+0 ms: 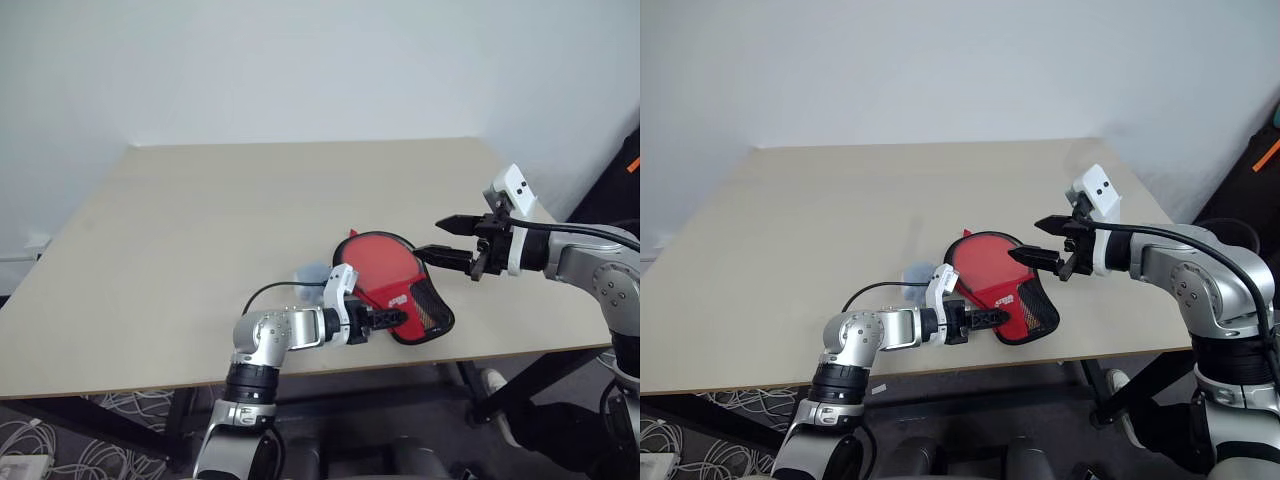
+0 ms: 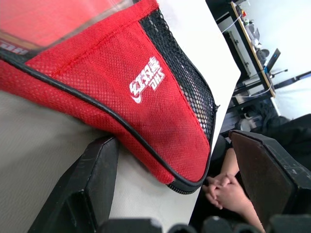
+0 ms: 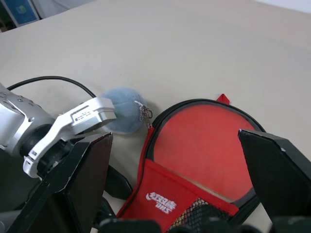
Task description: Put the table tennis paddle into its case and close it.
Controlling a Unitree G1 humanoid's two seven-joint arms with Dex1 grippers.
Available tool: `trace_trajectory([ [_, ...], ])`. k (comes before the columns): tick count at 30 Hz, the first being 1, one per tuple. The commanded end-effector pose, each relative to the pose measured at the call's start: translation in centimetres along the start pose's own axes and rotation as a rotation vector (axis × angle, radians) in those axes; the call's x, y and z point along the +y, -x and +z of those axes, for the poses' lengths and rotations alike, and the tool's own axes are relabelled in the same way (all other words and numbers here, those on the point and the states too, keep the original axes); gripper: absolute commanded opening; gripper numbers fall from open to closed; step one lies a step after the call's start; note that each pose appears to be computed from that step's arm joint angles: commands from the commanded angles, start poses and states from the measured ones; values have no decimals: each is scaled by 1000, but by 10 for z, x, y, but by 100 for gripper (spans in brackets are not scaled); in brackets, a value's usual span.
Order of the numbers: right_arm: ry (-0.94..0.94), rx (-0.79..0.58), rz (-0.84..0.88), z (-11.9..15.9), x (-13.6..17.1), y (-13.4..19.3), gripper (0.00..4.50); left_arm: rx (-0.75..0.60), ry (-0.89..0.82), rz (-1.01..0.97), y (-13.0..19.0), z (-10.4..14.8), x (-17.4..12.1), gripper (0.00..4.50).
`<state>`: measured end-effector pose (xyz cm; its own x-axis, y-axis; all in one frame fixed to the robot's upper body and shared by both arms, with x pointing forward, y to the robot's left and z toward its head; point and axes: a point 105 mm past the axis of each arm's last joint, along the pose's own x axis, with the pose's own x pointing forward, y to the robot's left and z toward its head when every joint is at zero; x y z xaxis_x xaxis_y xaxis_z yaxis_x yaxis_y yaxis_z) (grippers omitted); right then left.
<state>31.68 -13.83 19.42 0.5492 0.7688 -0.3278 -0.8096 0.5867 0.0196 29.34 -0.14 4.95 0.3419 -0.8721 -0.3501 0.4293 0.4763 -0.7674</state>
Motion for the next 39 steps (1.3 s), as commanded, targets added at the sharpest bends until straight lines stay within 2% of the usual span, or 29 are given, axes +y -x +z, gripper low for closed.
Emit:
trace_trajectory([
  [1,27,-47,-7,12,2,5,450,30,49,29,-8,-8,7,379],
  [8,24,-47,-2,11,5,3,450,36,79,21,-10,-9,7,379],
  [13,26,-47,-1,13,5,2,450,90,99,71,-6,-17,15,379],
  [16,26,-48,-1,14,5,1,450,127,112,117,-2,-23,21,327],
  [25,29,-60,8,17,7,-2,450,251,100,183,13,-39,29,23],
  [26,28,-62,9,17,8,-2,450,255,96,181,14,-39,29,4],
  [34,21,-65,13,16,11,-3,450,253,84,146,23,-36,24,4],
  [39,14,-68,18,13,13,-5,450,295,65,86,41,-47,12,4],
])
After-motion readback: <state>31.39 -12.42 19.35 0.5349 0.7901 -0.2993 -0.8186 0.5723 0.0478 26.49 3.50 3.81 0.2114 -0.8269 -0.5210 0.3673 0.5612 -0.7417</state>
